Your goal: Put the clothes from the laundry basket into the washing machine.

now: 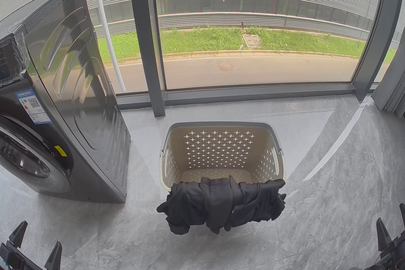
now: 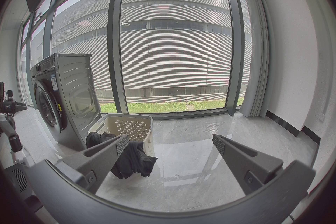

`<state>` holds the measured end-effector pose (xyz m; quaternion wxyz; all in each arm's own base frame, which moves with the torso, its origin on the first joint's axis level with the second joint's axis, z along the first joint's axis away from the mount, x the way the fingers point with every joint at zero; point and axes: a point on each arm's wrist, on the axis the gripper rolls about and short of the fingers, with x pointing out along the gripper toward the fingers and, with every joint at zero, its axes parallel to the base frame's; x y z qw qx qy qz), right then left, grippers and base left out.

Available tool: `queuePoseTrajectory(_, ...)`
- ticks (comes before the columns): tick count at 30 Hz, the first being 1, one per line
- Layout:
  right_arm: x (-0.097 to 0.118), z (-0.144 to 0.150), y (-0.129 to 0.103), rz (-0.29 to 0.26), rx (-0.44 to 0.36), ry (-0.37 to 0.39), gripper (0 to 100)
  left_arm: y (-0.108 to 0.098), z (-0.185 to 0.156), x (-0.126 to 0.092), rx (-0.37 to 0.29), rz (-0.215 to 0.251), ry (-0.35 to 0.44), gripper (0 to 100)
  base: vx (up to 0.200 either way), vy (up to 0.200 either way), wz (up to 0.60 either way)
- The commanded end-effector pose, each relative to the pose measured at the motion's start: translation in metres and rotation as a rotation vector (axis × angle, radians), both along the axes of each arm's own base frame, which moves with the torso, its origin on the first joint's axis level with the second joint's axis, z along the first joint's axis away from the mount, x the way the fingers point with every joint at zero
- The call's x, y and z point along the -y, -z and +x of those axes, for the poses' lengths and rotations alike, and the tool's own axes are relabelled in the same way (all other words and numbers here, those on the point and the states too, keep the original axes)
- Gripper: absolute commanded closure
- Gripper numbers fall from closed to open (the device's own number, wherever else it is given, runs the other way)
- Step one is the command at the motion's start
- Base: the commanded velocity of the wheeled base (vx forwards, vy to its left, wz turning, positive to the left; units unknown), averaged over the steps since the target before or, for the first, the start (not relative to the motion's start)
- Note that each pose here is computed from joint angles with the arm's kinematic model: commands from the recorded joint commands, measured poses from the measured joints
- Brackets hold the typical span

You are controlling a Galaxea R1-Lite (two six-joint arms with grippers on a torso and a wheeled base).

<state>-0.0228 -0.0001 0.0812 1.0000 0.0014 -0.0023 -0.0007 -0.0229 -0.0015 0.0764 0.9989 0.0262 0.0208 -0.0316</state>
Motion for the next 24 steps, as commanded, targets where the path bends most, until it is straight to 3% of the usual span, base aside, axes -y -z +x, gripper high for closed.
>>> queuePoseTrajectory(1, 0.0000, 0.0000, 0.0053, 0.000, 0.000, 0.000, 0, 0.0053, -0.0001, 0.0000, 0.000, 0.000, -0.001, 0, 0.000, 0.000, 0.00)
queuePoseTrajectory(15, 0.0000, 0.0000, 0.0053, 0.000, 0.000, 0.000, 0, 0.0053, -0.0001, 0.0000, 0.000, 0.000, 0.001, 0, 0.000, 0.000, 0.00)
queuePoseTrajectory(21, 0.0000, 0.0000, 0.0053, 0.000, 0.000, 0.000, 0, 0.0053, -0.0001, 0.0000, 0.000, 0.000, 0.001, 0, 0.200, 0.000, 0.00)
queuePoseTrajectory(24, 0.0000, 0.0000, 0.0053, 0.000, 0.000, -0.001, 0, 0.0053, -0.0001, 0.0000, 0.000, 0.000, -0.001, 0, 0.000, 0.000, 0.00)
